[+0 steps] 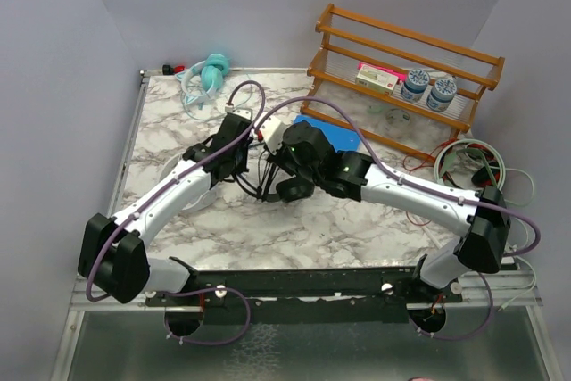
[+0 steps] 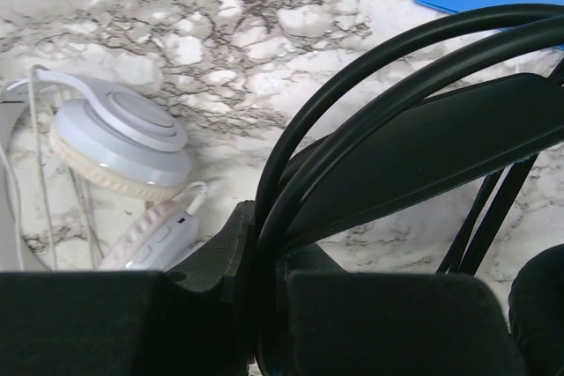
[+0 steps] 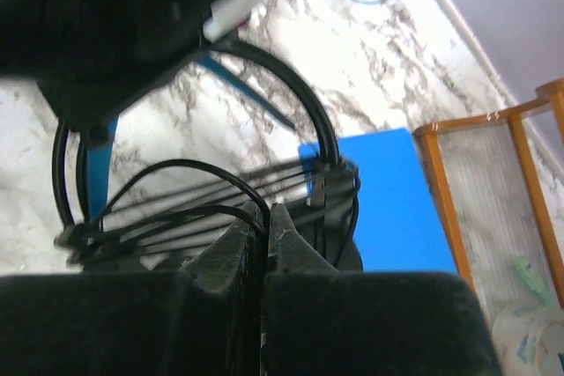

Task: Wrap the headphones
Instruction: Wrap the headphones cable around the headphones.

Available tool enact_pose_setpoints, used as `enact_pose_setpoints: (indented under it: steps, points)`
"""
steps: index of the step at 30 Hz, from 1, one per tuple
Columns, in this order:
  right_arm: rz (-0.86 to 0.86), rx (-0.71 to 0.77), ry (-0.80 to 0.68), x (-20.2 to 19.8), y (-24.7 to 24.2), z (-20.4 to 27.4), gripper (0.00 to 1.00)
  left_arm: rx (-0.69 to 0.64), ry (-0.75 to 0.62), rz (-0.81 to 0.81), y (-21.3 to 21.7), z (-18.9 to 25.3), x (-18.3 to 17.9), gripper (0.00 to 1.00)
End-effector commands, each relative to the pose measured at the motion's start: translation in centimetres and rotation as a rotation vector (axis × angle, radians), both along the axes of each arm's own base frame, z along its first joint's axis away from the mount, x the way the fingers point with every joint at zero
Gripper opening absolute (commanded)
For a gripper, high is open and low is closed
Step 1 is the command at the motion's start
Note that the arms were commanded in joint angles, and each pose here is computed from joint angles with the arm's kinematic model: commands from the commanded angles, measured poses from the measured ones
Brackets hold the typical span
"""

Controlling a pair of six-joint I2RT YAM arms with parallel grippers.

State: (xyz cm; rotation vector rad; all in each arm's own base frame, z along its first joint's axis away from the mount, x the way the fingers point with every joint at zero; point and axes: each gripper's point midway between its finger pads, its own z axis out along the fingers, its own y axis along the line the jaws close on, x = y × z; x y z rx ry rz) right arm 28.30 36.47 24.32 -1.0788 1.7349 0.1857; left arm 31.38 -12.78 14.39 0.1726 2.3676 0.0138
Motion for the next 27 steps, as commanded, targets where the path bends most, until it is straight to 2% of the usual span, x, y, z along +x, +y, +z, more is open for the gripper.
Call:
enact_pose_setpoints:
  steps: [1, 5, 8, 12, 21, 25, 27]
  points:
    - [-0.052, 0.164, -0.204, 3.0, 1.3, 5.5, 0.0, -0.029, 0.023, -0.096, -2.6, -0.7, -0.7, 0.0]
    - [-0.05, 0.191, -0.2, 3.6, 2.1, 5.4, 0.01, -0.032, 0.043, -0.104, -3.3, -1.4, -1.3, 0.0]
    - [-0.054, 0.158, -0.105, 3.3, 2.1, 4.2, 0.01, -0.018, 0.049, -0.064, -2.8, -1.6, -1.3, 0.0]
    - [-0.083, 0.125, -0.067, 2.8, 0.5, 3.0, 0.0, -0.014, 0.065, -0.061, -2.9, -1.9, -1.3, 0.0]
    - [-0.103, 0.196, 0.016, 2.9, -3.4, 1.7, 0.01, -0.05, 0.07, -0.068, -3.7, -1.6, -1.0, 0.0]
    - [-0.087, 0.261, 0.019, 3.4, -3.2, 2.5, 0.01, -0.068, 0.083, -0.09, -4.4, -1.7, -1.2, 0.0]
    - [-0.025, 0.274, -0.008, 3.2, -2.3, 3.6, 0.0, -0.062, 0.093, -0.097, -4.5, -2.0, -1.4, 0.0]
